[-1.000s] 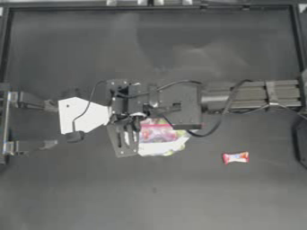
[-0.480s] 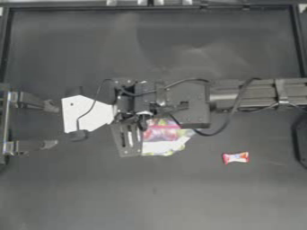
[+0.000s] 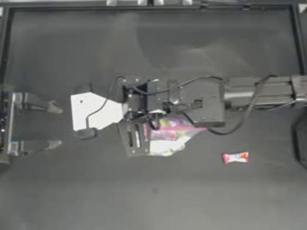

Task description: Put candy in bag

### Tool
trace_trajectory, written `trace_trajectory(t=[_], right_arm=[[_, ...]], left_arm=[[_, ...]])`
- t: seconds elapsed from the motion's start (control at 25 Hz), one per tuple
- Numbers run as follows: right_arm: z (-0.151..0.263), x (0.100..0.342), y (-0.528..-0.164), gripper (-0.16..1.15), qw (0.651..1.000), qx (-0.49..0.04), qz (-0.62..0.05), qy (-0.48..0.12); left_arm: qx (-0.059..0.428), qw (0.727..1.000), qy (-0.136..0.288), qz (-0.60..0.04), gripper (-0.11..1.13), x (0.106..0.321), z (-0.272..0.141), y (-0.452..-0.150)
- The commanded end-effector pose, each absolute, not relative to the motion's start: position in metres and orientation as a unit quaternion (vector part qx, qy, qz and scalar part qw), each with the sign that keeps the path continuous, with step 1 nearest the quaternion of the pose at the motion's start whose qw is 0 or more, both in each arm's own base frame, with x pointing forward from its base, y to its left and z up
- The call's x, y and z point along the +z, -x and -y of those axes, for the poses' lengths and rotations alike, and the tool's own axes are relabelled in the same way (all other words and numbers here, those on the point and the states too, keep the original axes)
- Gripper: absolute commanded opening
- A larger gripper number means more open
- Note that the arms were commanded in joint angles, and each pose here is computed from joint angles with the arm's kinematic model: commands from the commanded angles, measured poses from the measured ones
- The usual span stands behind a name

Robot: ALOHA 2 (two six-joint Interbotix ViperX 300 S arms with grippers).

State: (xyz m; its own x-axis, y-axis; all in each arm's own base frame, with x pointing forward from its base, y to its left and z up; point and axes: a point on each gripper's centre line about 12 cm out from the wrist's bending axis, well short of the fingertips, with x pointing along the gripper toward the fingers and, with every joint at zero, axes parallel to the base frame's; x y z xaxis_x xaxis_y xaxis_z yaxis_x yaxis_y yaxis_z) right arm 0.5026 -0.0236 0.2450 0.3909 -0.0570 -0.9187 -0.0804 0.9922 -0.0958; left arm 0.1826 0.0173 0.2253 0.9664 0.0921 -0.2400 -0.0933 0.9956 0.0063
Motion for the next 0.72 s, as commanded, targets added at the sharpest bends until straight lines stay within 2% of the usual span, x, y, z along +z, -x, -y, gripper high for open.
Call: trace_trajectory(t=[0.04,0.72], right_arm=[[0.022,0.273,-0.493,0.05,0.853,0.002,-0.518,0.06],[0.019,0.268,-0.471,0.05,0.872,-0.001,-0.487,0.053]], left_arm=[[0.048,0.991,0.006,-0.126,1.01,0.227,-0.019,-0.191],[0.052,0.987,0.009,-0.149,1.01,0.216,-0.024,-0.242]])
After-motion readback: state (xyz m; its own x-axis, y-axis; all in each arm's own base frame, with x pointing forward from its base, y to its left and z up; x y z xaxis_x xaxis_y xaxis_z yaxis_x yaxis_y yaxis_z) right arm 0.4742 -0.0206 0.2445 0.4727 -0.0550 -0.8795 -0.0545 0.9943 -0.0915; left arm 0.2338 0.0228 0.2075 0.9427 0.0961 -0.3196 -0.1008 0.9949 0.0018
